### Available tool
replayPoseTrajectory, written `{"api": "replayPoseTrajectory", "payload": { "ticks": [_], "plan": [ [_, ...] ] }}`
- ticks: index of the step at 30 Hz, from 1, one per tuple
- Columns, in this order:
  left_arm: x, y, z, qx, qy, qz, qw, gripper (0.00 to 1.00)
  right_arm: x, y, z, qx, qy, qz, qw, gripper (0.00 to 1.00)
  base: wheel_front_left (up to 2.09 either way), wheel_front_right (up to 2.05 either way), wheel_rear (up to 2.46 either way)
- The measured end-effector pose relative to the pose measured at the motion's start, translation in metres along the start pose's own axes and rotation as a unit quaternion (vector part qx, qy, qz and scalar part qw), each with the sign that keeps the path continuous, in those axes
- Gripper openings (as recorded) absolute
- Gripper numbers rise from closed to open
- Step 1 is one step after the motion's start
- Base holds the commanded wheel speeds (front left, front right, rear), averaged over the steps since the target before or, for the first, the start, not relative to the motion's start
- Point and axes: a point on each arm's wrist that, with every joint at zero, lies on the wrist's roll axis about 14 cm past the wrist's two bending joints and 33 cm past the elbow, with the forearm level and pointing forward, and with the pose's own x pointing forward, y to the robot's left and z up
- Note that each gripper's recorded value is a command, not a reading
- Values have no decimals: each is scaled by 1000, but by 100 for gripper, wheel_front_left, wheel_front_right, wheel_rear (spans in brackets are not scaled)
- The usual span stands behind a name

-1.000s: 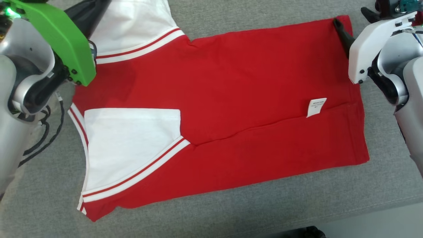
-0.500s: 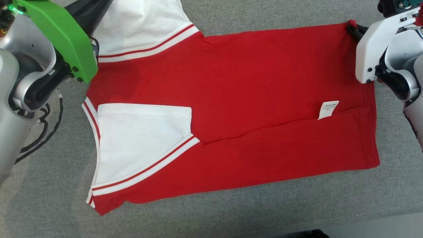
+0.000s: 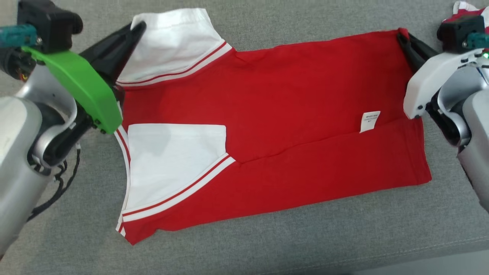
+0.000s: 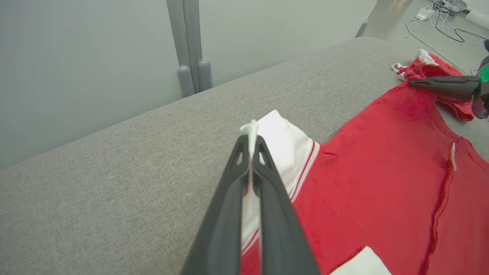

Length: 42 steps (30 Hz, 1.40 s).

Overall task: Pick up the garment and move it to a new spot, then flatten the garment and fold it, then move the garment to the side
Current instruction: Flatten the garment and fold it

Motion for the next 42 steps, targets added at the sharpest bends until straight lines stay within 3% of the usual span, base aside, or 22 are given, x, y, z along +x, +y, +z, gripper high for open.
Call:
{"api": "replayPoseTrajectory", "payload": {
  "ticks": [7,17,42],
  "plan": [
    [-39,-31,-7,-17,-25,-5,1000,0,-37,10,4,7,-53,1,999,0,0,0,0],
    [-85,-70,-33,-69,-34,7,997,0,-78,18,-8,40,-66,-11,997,0,0,0,0],
    [-117,-71,-97,-166,-22,75,983,0,-115,18,-30,54,-64,-41,996,0,0,0,0]
  ]
}}
